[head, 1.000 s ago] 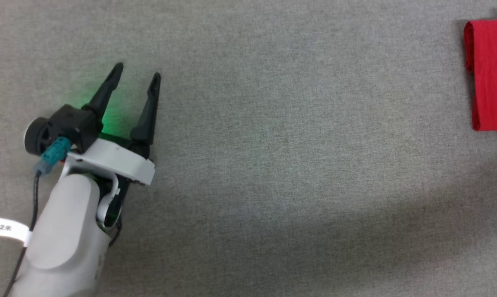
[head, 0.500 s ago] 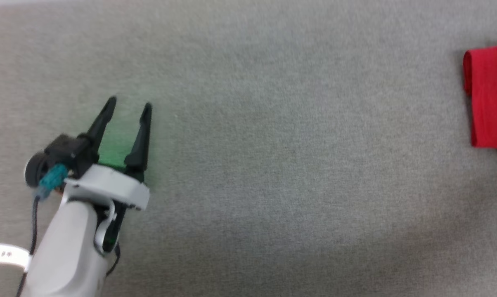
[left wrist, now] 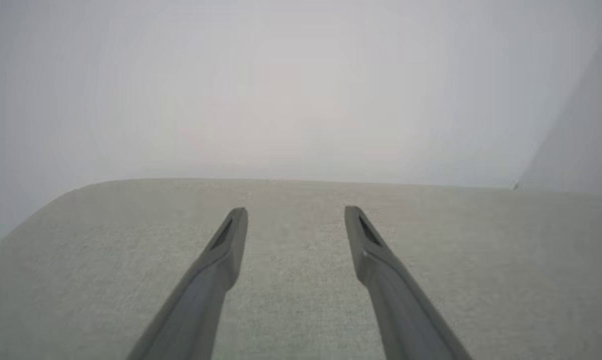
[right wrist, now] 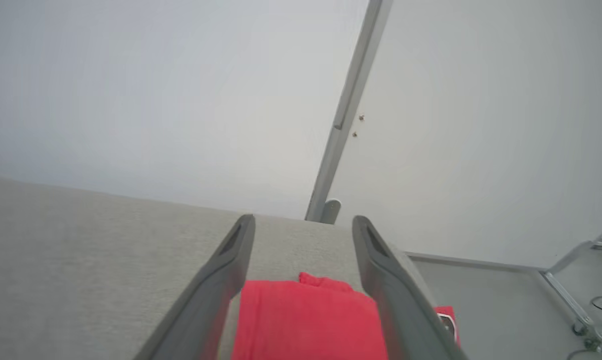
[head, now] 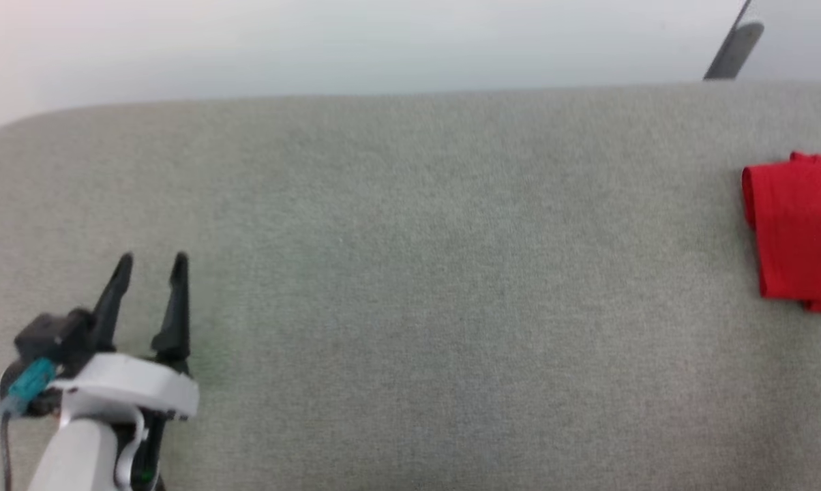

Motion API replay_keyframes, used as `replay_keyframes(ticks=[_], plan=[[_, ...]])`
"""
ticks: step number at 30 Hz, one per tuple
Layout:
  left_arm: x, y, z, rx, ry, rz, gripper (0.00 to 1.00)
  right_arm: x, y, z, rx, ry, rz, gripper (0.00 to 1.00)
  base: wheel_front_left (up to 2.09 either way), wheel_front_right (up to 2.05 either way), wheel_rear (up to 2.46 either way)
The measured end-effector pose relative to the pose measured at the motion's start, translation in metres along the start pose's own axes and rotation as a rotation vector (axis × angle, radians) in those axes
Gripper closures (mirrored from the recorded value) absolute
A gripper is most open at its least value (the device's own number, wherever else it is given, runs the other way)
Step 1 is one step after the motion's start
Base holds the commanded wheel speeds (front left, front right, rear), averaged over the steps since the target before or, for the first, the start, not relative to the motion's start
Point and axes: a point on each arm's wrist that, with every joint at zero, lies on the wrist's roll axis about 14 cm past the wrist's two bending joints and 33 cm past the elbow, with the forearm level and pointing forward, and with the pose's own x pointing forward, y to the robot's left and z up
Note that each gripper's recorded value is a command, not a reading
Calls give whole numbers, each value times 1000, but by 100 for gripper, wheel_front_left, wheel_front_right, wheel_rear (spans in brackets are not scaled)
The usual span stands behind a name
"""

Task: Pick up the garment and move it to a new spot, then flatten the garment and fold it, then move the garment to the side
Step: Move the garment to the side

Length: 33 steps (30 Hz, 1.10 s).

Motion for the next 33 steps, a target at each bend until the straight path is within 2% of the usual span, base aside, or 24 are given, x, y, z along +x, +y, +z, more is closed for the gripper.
replay_keyframes(ticks=[6,12,22,28,33], plan=[[-36,23,15,15,-28,75,0,-33,32,3,68,-75,50,0,0,0,0],[-65,39,24,40,-47,125,0,-67,52,9,84,-143,72,0,0,0,0],[-97,43,27,50,-56,141,0,-109,77,18,119,-230,81,0,0,0,0],[-109,43,17,30,-27,149,0,-129,85,10,141,-229,71,0,0,0,0],[-113,45,11,24,-8,155,0,-144,91,-12,169,-177,59,0,0,0,0]])
